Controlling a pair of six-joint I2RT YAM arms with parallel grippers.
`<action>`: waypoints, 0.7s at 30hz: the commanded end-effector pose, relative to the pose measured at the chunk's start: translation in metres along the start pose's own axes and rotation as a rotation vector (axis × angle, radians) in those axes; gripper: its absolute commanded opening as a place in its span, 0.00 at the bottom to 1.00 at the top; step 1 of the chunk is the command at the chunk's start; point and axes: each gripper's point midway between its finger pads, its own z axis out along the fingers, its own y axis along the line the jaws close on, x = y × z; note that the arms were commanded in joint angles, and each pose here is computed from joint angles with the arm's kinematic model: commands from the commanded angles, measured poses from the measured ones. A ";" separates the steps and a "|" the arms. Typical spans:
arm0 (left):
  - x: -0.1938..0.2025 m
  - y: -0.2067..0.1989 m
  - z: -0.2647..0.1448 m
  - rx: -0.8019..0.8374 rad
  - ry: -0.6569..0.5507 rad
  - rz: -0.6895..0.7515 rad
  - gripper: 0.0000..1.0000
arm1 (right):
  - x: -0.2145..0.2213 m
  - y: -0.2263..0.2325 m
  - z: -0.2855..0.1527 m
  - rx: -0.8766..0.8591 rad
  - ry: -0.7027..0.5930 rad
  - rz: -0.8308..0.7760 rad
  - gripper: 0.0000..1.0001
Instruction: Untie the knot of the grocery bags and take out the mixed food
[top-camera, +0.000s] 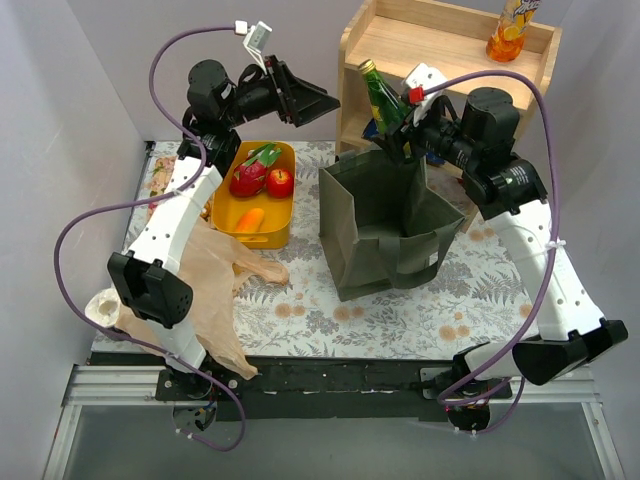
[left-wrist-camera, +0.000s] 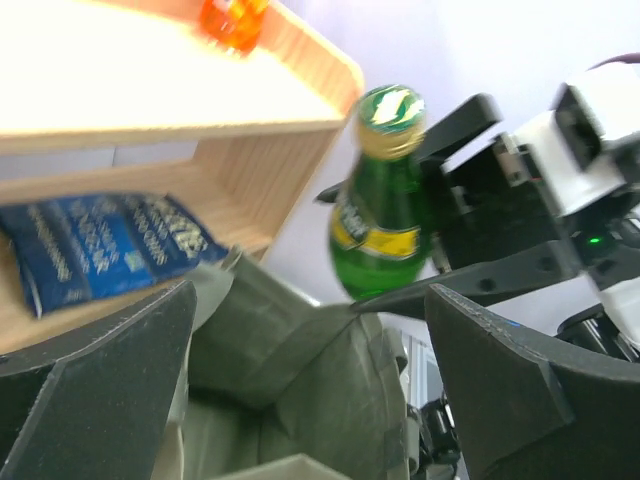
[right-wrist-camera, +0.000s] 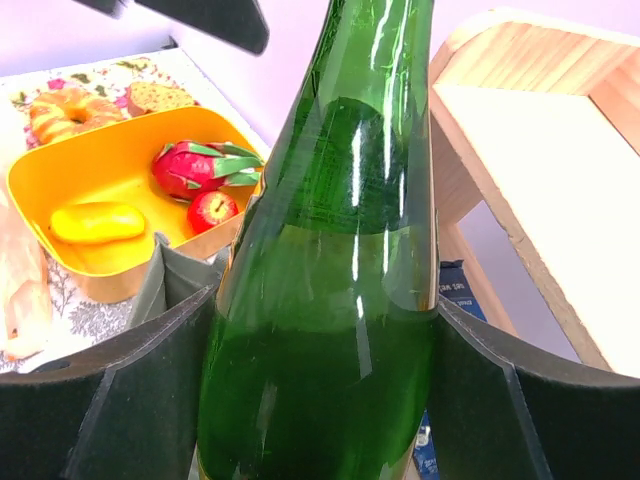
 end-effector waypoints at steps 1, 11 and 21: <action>-0.027 -0.045 0.007 0.140 -0.080 0.101 0.98 | -0.090 -0.029 -0.017 0.116 -0.293 -0.090 0.01; 0.018 -0.015 -0.012 -0.070 -0.016 0.264 0.95 | -0.140 -0.076 -0.001 0.223 -0.579 -0.007 0.01; 0.051 -0.003 -0.045 -0.189 0.067 0.356 0.96 | -0.158 -0.138 0.001 0.366 -0.770 -0.010 0.01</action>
